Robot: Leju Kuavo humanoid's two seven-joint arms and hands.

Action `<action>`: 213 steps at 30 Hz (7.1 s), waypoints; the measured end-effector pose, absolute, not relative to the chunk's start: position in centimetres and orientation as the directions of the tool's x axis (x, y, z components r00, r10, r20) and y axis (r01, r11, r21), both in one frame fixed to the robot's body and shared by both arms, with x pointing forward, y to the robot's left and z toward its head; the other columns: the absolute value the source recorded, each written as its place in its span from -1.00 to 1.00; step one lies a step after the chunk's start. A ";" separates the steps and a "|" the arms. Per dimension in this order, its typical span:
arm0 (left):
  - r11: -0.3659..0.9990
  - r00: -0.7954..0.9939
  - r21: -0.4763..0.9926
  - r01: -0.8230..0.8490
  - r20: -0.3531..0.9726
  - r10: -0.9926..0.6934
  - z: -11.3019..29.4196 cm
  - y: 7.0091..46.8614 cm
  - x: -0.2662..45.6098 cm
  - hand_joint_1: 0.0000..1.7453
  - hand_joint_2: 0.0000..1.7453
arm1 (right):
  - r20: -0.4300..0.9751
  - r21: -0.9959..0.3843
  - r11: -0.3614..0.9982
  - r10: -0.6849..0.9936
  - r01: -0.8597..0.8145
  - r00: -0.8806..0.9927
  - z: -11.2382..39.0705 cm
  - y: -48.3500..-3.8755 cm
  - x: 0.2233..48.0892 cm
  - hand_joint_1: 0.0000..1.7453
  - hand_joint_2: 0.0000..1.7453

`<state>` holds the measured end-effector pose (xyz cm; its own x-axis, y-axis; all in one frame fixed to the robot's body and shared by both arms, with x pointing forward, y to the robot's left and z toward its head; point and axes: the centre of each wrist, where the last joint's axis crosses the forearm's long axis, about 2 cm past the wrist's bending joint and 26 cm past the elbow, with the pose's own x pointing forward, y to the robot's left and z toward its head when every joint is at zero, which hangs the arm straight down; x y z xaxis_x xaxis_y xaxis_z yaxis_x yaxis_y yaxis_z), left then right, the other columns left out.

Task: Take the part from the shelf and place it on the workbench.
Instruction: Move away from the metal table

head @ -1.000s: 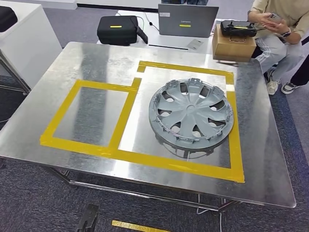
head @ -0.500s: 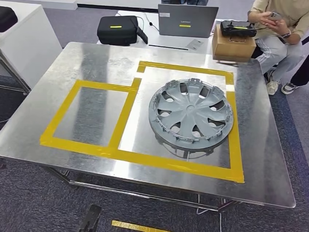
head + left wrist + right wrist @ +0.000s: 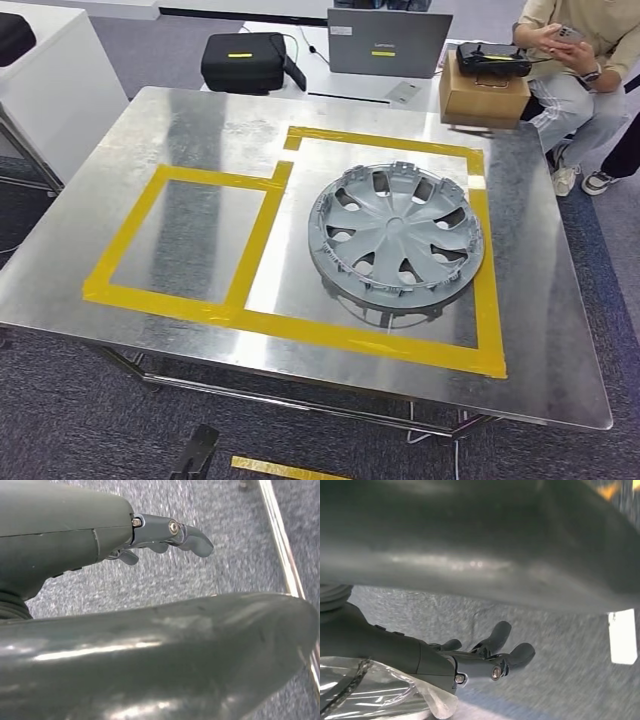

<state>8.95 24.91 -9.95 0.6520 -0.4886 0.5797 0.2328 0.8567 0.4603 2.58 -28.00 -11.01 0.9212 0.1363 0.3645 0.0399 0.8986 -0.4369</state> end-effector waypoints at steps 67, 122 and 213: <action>0.890 0.729 0.406 0.208 0.542 -0.418 -10.1 24.3 8.2 -1.00 -1.00 | 0.397 -0.369 0.927 0.218 -0.063 0.892 -10.9 -26.0 3.9 -1.00 -1.00; 0.893 0.737 0.416 0.173 0.547 -0.398 -10.0 24.3 8.5 -1.00 -1.00 | 0.406 -0.377 0.925 0.205 -0.041 0.890 -10.9 -26.7 4.4 -1.00 -1.00; 0.890 0.748 0.438 0.125 0.548 -0.374 -10.1 25.1 8.1 -1.00 -1.00 | 0.405 -0.366 0.928 0.224 -0.068 0.886 -10.9 -26.7 4.9 -1.00 -1.00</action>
